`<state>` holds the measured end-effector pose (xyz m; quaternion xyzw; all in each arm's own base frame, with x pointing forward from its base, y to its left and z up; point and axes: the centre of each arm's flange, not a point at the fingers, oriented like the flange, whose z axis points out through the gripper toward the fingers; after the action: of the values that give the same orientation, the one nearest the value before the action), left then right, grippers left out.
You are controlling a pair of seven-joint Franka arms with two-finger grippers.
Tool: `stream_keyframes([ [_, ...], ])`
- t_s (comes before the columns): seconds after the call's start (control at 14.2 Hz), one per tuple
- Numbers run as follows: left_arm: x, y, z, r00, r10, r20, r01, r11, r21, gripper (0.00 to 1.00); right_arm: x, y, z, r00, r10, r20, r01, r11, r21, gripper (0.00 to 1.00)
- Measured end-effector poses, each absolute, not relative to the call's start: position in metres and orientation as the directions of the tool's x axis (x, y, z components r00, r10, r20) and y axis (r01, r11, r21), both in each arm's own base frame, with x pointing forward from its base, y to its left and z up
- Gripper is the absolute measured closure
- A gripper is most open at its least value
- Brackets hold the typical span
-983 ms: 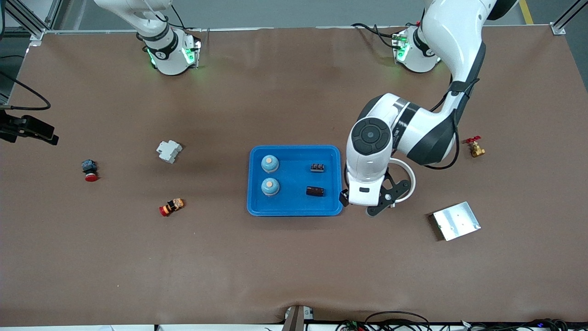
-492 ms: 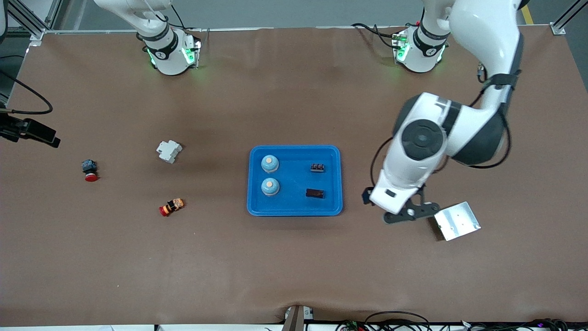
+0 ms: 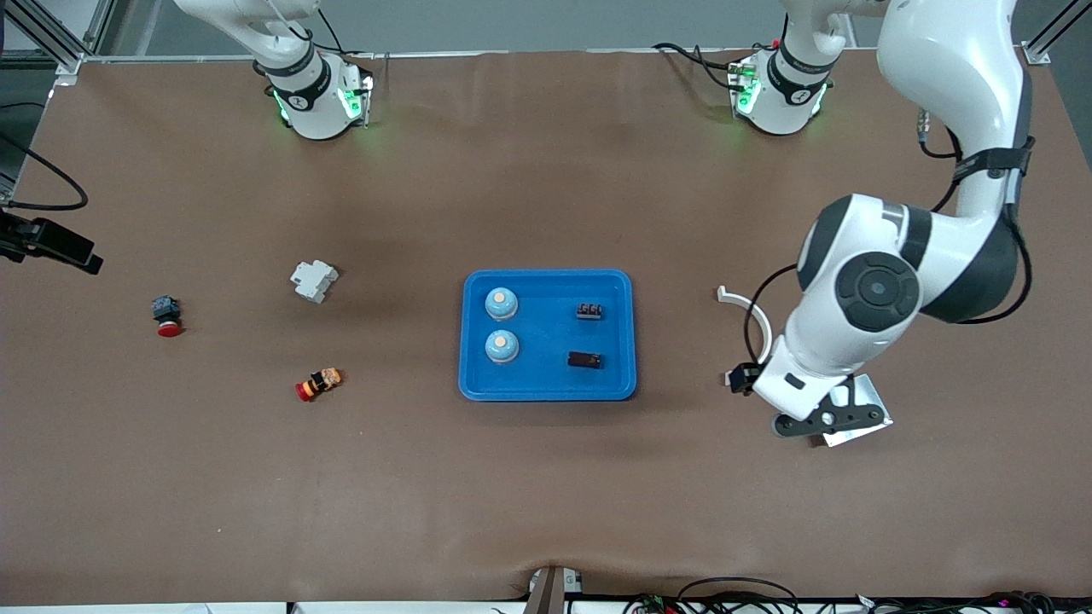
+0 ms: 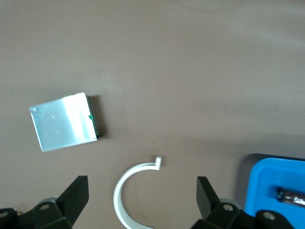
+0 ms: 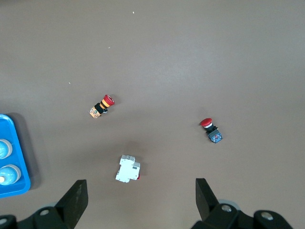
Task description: Place electrolytic capacitor and blue bell in tray
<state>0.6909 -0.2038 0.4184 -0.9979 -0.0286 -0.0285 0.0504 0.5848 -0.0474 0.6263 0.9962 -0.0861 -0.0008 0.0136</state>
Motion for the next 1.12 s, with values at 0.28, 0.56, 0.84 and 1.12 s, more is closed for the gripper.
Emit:
stream_keyframes([
  [0.28,0.702,-0.165,0.426,0.997,0.032,0.075,0.039,-0.995,-0.095,0.0,0.585,-0.048,0.627,0.985,-0.173,0.002,-0.173,-0.985,0.025,0.0],
  [0.56,0.7,-0.139,0.469,0.992,0.027,0.127,0.039,-0.995,-0.092,0.0,0.585,-0.048,0.627,0.984,-0.177,0.0,-0.177,-0.984,0.009,0.0],
  [0.84,0.681,-0.108,0.522,0.994,-0.032,0.102,-0.023,-0.996,-0.081,0.0,0.584,-0.049,0.627,0.983,-0.181,-0.002,-0.181,-0.983,0.006,0.0],
  [1.12,0.648,-0.107,0.564,0.992,-0.075,0.098,-0.068,-0.995,-0.074,0.0,0.583,-0.05,0.626,0.983,-0.185,-0.014,-0.185,-0.983,0.007,0.0],
])
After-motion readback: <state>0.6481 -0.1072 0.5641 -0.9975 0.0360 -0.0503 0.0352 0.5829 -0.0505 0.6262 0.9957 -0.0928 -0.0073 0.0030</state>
